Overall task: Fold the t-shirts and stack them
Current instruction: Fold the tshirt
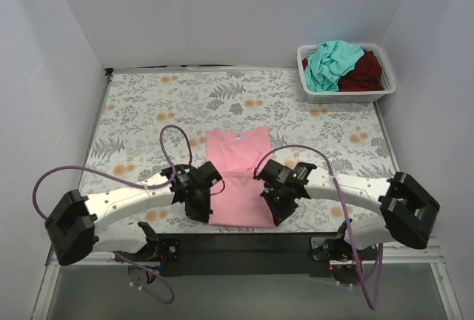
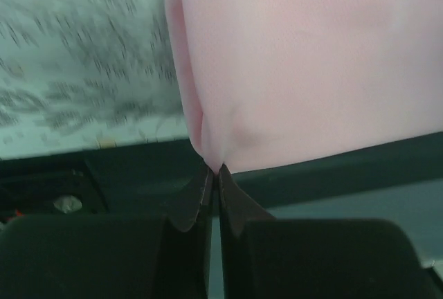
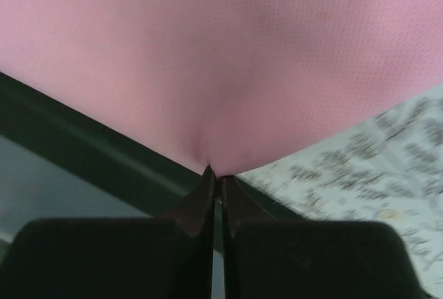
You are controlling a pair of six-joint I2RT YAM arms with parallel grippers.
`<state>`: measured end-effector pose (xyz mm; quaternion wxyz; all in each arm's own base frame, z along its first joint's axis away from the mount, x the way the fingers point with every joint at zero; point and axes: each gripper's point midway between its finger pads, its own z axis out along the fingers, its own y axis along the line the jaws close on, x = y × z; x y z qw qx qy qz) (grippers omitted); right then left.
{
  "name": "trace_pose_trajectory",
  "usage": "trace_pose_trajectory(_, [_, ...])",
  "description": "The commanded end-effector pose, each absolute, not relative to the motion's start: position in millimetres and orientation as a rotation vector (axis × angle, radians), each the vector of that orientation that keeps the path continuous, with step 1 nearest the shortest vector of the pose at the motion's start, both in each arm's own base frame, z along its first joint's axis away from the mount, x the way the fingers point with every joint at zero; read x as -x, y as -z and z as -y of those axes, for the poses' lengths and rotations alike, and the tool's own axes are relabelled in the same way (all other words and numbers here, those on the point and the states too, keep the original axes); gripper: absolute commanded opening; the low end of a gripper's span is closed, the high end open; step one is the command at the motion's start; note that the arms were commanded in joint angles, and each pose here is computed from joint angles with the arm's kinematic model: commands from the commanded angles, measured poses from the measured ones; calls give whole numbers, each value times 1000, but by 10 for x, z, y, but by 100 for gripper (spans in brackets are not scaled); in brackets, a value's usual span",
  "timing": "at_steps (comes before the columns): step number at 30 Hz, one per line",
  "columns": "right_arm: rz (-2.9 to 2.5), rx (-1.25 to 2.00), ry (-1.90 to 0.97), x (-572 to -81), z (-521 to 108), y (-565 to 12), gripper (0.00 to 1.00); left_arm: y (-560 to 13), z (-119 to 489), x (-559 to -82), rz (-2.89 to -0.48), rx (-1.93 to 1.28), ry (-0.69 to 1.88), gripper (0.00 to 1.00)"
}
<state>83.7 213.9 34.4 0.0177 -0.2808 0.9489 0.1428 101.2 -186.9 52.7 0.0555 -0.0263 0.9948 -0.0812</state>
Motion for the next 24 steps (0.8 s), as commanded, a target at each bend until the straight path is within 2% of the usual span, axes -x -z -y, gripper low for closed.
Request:
trace_pose_trajectory(1, [-3061, 860, -477, -309, -1946, -474, 1, -590, 1745, -300, -3178, 183, 258, 0])
trace_pose_trajectory(3, [-3079, 852, -519, -147, -1904, -519, 1, -605, 1763, -88, -3220, 220, 288, 0])
trace_pose_trajectory(6, [-3044, 824, -528, -177, -1892, -666, 1, -735, 1795, -85, -3202, 230, 334, 0])
trace_pose_trajectory(12, [-2950, 871, -465, -426, -2014, -986, 1, -1152, 2035, -579, -3001, 188, 417, 0])
trace_pose_trajectory(24, [-2854, 898, -558, -1001, -2359, -1353, 1, -1348, 2167, -1294, -2869, 245, 539, 0])
